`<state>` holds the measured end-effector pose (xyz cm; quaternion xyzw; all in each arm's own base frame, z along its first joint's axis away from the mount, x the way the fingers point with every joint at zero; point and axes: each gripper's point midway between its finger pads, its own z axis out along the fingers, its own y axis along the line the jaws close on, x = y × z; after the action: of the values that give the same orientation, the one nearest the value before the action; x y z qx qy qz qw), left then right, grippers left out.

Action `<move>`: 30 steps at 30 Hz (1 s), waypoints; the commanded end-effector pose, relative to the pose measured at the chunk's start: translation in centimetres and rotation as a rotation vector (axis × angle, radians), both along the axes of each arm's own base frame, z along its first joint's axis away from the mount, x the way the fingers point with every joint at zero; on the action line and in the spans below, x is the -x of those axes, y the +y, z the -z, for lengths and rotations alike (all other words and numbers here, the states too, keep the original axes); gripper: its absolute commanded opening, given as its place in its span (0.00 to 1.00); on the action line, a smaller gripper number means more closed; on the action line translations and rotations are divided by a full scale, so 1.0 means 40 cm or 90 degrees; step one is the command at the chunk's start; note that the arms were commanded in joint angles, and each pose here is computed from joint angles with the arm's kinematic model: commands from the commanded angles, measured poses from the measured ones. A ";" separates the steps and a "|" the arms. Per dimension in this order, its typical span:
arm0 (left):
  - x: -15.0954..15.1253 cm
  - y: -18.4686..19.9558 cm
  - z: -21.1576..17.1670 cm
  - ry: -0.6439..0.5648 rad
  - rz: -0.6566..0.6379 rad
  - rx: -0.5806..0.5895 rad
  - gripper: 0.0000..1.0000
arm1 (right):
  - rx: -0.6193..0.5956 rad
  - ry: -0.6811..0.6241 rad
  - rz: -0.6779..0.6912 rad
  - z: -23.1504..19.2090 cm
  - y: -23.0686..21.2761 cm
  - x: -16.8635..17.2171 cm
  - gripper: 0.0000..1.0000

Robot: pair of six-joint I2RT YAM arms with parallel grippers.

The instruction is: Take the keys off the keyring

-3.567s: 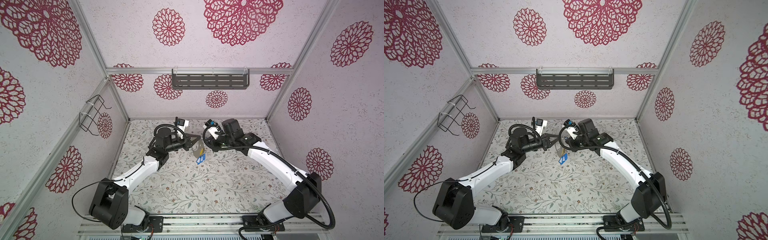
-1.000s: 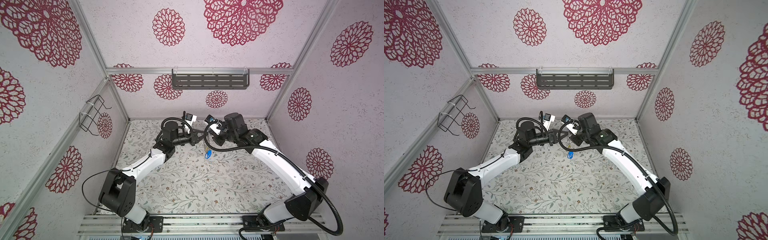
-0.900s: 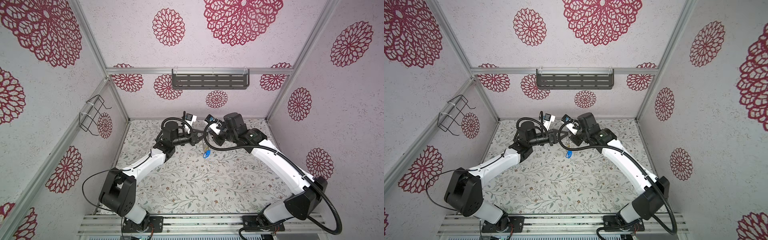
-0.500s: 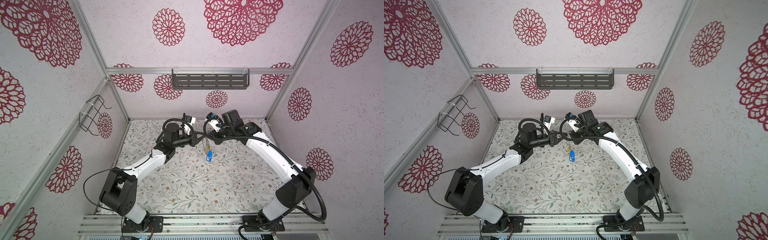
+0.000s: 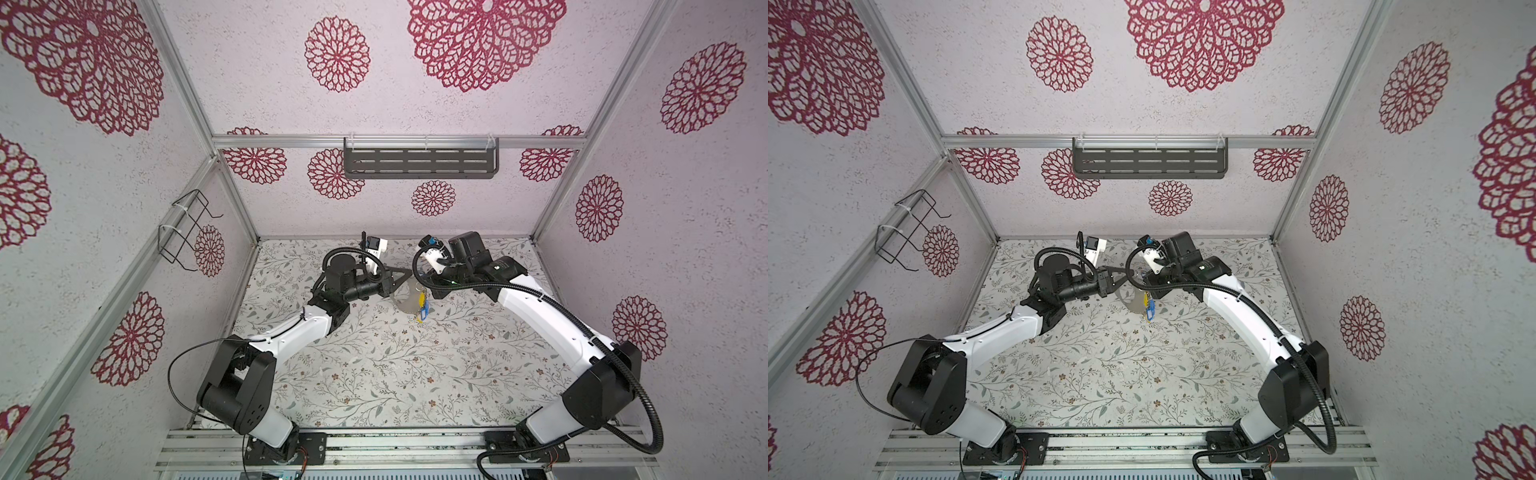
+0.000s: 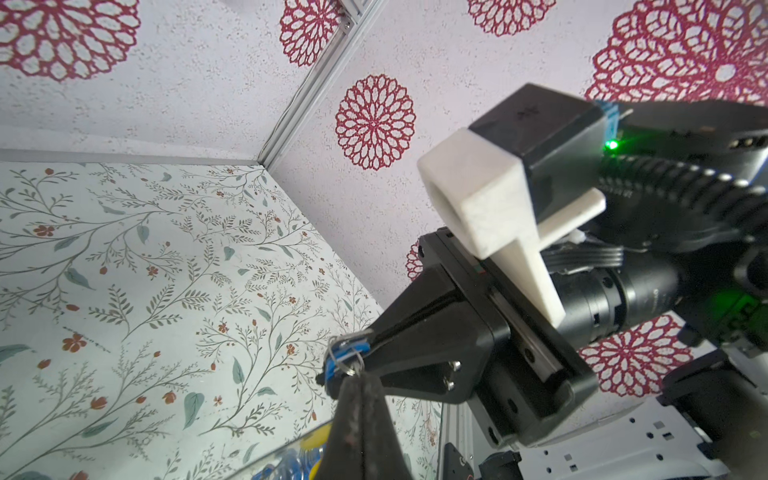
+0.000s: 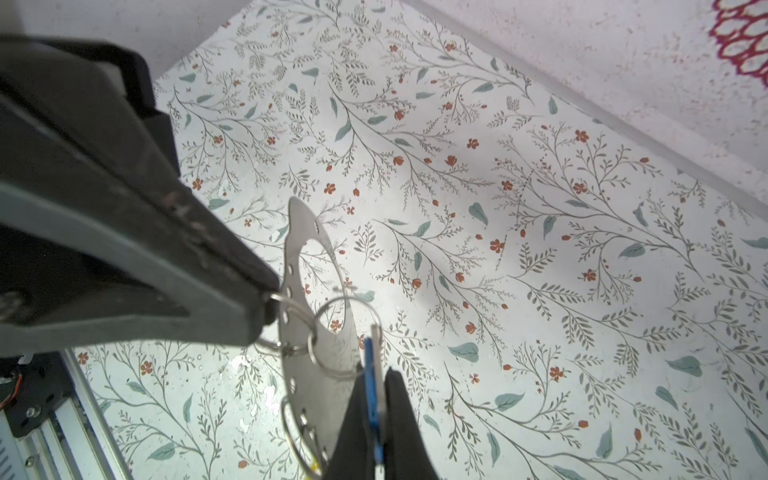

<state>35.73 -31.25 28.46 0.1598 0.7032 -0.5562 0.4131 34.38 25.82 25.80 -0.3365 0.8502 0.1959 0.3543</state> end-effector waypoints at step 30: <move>0.047 -0.023 -0.189 -0.076 0.057 0.133 0.00 | -0.064 -0.069 0.107 -0.042 -0.081 0.010 0.02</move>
<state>34.84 -32.08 31.71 0.1295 0.6609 -0.6145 0.4109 33.05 25.22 28.25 -0.3132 0.8166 0.2275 0.4281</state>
